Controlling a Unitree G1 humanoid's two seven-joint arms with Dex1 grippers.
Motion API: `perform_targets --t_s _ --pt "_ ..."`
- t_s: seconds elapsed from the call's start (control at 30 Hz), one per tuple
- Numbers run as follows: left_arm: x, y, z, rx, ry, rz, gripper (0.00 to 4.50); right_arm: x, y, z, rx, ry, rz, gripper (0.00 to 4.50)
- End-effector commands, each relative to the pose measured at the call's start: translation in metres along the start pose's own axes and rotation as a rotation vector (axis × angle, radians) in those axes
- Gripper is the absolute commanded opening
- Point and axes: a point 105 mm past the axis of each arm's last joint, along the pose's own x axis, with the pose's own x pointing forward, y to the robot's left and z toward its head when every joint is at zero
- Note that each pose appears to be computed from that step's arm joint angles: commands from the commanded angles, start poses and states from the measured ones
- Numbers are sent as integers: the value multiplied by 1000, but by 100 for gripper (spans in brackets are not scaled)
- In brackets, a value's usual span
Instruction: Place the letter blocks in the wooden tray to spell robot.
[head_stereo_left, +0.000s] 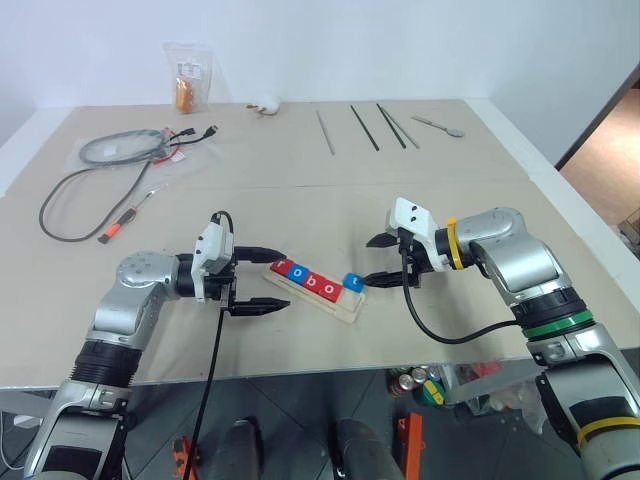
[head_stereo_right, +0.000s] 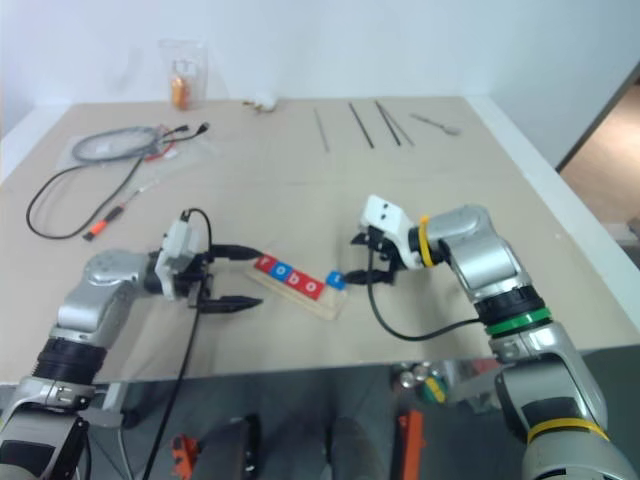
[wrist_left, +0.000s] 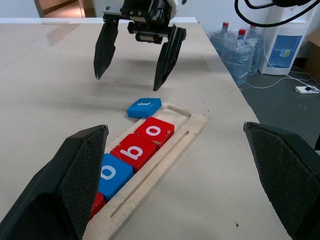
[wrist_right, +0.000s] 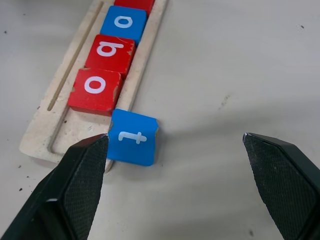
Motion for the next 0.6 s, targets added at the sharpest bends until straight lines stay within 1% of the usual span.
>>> perform_targets --t_s 0.03,0.1,0.13,0.17,0.23,0.27,0.3,0.47,0.6 --pt "-2 5 11 41 -18 15 450 -11 -10 8 8 -50 -70 444" --pt "-2 5 11 40 -16 14 450 -12 -14 9 20 -58 -100 444" --pt "-3 5 11 40 -15 14 450 -12 -16 9 24 -59 -113 421" --pt "-3 5 11 40 -15 13 450 -12 -17 10 24 -61 -127 385" --pt "-2 5 11 40 -15 12 450 -13 -18 11 33 -76 -133 326" --pt "-2 5 11 41 -15 12 450 -13 -18 12 34 -78 -131 285" --pt "-2 5 11 42 -16 11 450 -12 -17 12 33 -77 -127 258" --pt "-1 5 11 41 -17 9 450 -8 -7 6 35 -59 -90 82" --pt "-2 4 10 38 -15 10 450 -9 3 6 84 -77 -40 82"
